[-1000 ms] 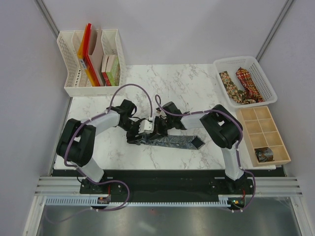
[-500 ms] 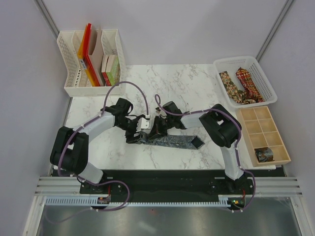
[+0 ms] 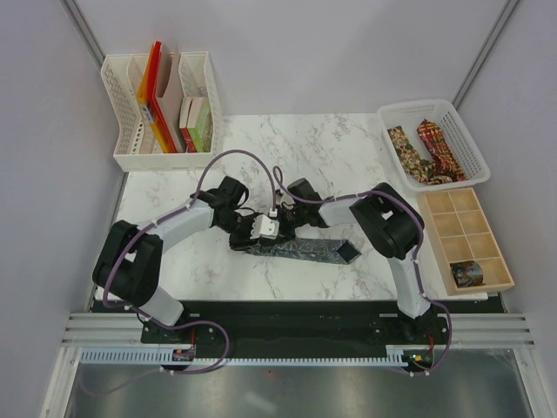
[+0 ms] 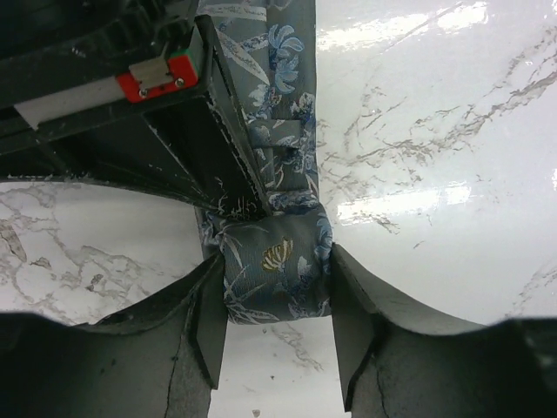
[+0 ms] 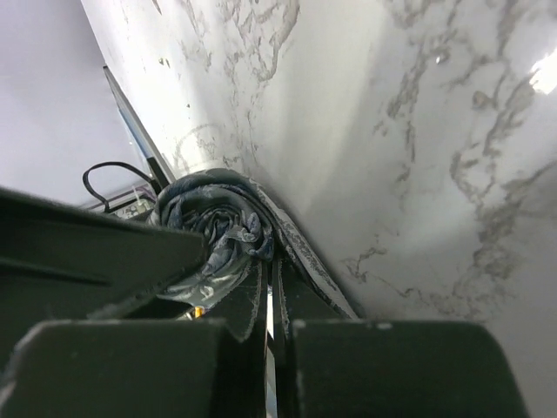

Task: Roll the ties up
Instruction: Roll the tie at the center of the board.

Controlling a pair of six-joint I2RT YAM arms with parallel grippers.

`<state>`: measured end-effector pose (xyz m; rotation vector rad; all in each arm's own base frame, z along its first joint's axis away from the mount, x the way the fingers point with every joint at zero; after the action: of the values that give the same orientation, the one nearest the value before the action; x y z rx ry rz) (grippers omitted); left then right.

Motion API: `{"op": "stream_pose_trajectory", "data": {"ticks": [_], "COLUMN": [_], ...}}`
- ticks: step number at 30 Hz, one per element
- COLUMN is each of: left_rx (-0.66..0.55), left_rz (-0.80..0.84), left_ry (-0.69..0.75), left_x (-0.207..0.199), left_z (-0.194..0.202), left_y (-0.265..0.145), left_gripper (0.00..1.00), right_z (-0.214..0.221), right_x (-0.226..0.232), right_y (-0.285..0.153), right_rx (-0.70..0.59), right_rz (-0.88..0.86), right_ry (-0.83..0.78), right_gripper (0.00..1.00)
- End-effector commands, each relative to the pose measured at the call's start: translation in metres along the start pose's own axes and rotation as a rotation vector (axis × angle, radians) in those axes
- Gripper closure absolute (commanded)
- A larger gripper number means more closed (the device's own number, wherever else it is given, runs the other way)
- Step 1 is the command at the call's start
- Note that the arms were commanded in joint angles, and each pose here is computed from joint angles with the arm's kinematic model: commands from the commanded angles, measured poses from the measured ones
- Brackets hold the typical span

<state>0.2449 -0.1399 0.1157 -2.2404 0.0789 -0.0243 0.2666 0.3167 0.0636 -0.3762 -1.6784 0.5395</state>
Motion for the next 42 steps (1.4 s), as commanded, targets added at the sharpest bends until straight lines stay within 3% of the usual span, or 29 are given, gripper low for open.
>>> {"op": "stream_pose_trajectory", "data": {"ticks": [1,8,14,20,24,30,42], "left_rx": [0.018,0.154,0.219,0.259,0.271,0.278,0.276], "left_rz": [0.002,0.011,0.046,0.064,0.077,0.087,0.098], "left_ry": [-0.055,-0.168,-0.247,-0.282,-0.301,-0.311,-0.302], "left_x": [-0.003,0.003,-0.001,-0.001,0.0,0.002,0.002], "left_z": [-0.019,-0.003,0.01,0.016,0.016,0.015,0.014], "left_y": [0.011,0.036,0.045,0.049,0.052,0.052,0.051], "left_gripper": [0.48,0.5,0.53,0.54,0.55,0.57,0.52], "right_z": [-0.011,-0.014,-0.015,-0.019,-0.022,-0.017,-0.005], "right_x": [-0.032,-0.015,0.008,0.019,0.027,0.027,0.024], "right_y": [0.02,0.013,-0.01,-0.033,-0.048,-0.055,-0.028], "right_rx": [-0.099,-0.088,-0.086,-0.073,-0.089,-0.106,-0.104], "right_rz": [0.138,0.054,-0.019,-0.052,-0.073,-0.079,-0.076], "right_ry": [0.01,-0.001,-0.022,-0.002,-0.009,0.007,0.045], "right_gripper": [1.0,0.98,0.87,0.75,0.57,0.56,0.57]}}
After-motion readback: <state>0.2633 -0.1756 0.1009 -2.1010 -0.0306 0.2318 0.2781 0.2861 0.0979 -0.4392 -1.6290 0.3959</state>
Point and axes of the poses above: each gripper's point midway between its finger pads, its own y axis out along the fingers, its own x axis along the line the jaws close on, z = x × y, the point moved 9 cm from there along -y, back along the fingers, and after that the axes turned 6 degrees about -y, right-handed, at the moved point
